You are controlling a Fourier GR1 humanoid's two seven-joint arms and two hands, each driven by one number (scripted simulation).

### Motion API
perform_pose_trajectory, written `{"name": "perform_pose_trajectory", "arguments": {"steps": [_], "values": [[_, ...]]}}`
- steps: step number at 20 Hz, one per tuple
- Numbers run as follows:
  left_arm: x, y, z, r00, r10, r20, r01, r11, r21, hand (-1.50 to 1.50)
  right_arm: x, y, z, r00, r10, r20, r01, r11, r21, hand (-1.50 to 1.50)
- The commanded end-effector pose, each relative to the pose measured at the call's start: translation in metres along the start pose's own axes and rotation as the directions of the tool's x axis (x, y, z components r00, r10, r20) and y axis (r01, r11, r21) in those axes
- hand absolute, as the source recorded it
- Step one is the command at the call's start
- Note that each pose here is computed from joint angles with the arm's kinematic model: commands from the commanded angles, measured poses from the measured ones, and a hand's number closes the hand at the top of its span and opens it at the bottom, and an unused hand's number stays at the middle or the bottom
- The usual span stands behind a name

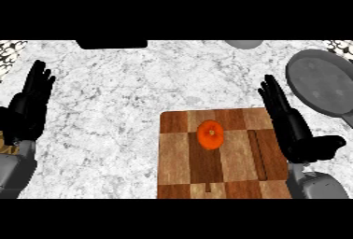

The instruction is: Pick the squash from the cutting board and place it in the pan

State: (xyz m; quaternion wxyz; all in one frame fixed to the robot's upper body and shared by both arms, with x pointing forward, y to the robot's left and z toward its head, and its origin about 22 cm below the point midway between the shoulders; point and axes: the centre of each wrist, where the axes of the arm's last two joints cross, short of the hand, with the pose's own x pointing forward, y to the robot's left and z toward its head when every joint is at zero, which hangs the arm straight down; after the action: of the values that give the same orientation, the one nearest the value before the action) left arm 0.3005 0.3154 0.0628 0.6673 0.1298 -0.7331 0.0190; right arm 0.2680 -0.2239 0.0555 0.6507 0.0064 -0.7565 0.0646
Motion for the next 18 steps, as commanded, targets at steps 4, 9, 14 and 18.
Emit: {"name": "perform_pose_trajectory", "arguments": {"steps": [4, 9, 14, 18], "values": [[0.004, -0.029, 0.003, 0.999, 0.043, -0.026, -0.046, 0.992, -0.118, 0.0, 0.054, 0.05, -0.046, 0.955, -0.252, 0.153, 0.134, 0.834, 0.535, 1.5], [-0.004, -0.043, 0.013, 0.985, 0.112, -0.13, -0.132, 0.98, -0.151, 0.0, 0.064, -0.021, -0.075, 0.942, -0.069, 0.327, -0.162, 0.762, 0.627, 1.5], [-0.007, -0.051, 0.022, 0.986, 0.1, -0.135, -0.121, 0.981, -0.153, 0.0, 0.05, -0.092, -0.083, 0.917, 0.041, 0.397, -0.311, 0.697, 0.646, -1.5], [-0.006, -0.053, 0.018, 0.983, 0.11, -0.148, -0.135, 0.976, -0.169, 0.0, 0.075, -0.103, -0.108, 0.844, 0.12, 0.522, -0.478, 0.608, 0.634, -1.5]]}}
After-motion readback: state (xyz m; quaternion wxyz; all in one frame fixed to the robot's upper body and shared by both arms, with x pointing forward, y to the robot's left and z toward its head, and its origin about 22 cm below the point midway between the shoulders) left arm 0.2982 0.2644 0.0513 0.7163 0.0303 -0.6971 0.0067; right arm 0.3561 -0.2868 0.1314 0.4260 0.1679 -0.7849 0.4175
